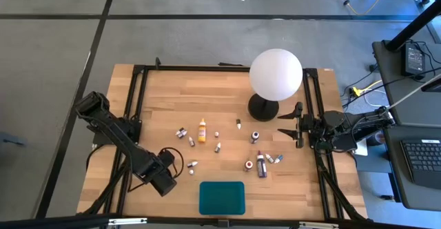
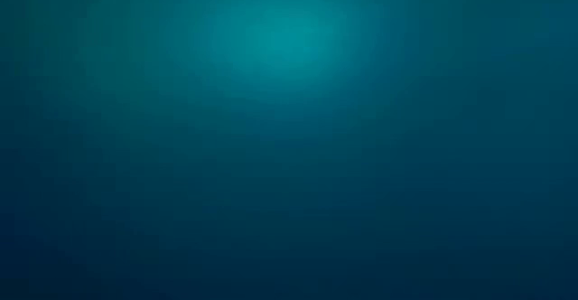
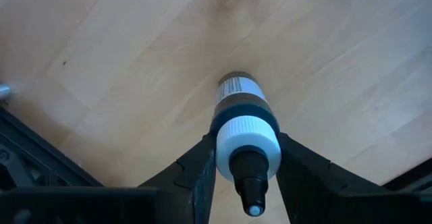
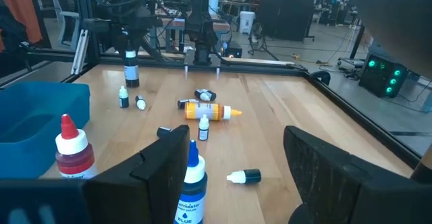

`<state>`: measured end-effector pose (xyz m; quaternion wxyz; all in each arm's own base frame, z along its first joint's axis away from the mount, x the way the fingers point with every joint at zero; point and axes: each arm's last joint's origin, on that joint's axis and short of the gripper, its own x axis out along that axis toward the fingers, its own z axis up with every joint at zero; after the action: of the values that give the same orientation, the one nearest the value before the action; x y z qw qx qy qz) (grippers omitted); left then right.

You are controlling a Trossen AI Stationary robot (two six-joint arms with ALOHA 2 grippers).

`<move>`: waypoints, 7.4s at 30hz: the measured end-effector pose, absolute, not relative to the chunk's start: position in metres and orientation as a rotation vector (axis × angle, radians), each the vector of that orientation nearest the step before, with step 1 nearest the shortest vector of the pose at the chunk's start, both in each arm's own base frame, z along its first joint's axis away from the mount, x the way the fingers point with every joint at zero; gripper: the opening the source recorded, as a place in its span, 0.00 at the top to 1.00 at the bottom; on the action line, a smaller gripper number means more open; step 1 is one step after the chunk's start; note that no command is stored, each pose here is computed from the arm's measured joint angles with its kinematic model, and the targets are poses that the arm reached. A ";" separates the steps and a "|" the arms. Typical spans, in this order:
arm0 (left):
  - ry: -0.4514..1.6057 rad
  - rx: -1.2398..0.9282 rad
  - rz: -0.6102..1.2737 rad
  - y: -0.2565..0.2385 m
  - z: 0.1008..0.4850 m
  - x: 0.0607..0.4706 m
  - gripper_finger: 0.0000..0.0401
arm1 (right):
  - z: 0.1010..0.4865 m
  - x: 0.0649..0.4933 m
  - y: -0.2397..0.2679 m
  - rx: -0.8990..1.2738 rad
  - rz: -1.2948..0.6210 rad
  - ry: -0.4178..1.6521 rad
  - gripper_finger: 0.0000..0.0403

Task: Pick & Place food coloring
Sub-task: Put the large black food coloring bottle into the blue bin, then put the large blue food coloring bottle into the blue bin

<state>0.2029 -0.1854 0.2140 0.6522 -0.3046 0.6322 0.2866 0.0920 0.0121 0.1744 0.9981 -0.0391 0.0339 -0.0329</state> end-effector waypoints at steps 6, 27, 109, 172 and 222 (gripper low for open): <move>1.446 -0.653 0.615 -0.186 0.214 0.203 0.67 | 0.175 0.092 0.012 -0.078 -0.066 0.067 0.40; 1.087 -0.375 0.229 -0.171 0.293 0.263 0.67 | 0.175 0.092 0.012 -0.082 -0.066 0.066 0.40; 1.444 -0.318 0.085 -0.206 0.231 0.366 0.62 | 0.174 0.092 0.011 -0.103 -0.092 0.076 0.40; 0.921 0.118 0.652 -0.143 0.283 0.286 0.49 | 0.175 0.092 0.011 0.042 -0.091 0.057 0.40; 0.140 0.042 0.041 -0.084 0.199 0.184 0.48 | 0.185 0.230 0.043 -0.027 -0.122 0.810 0.40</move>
<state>0.1841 -0.0837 0.1988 0.9971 0.0211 0.0700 0.0204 0.2296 0.0435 0.1849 0.9172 -0.0131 0.3939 -0.0591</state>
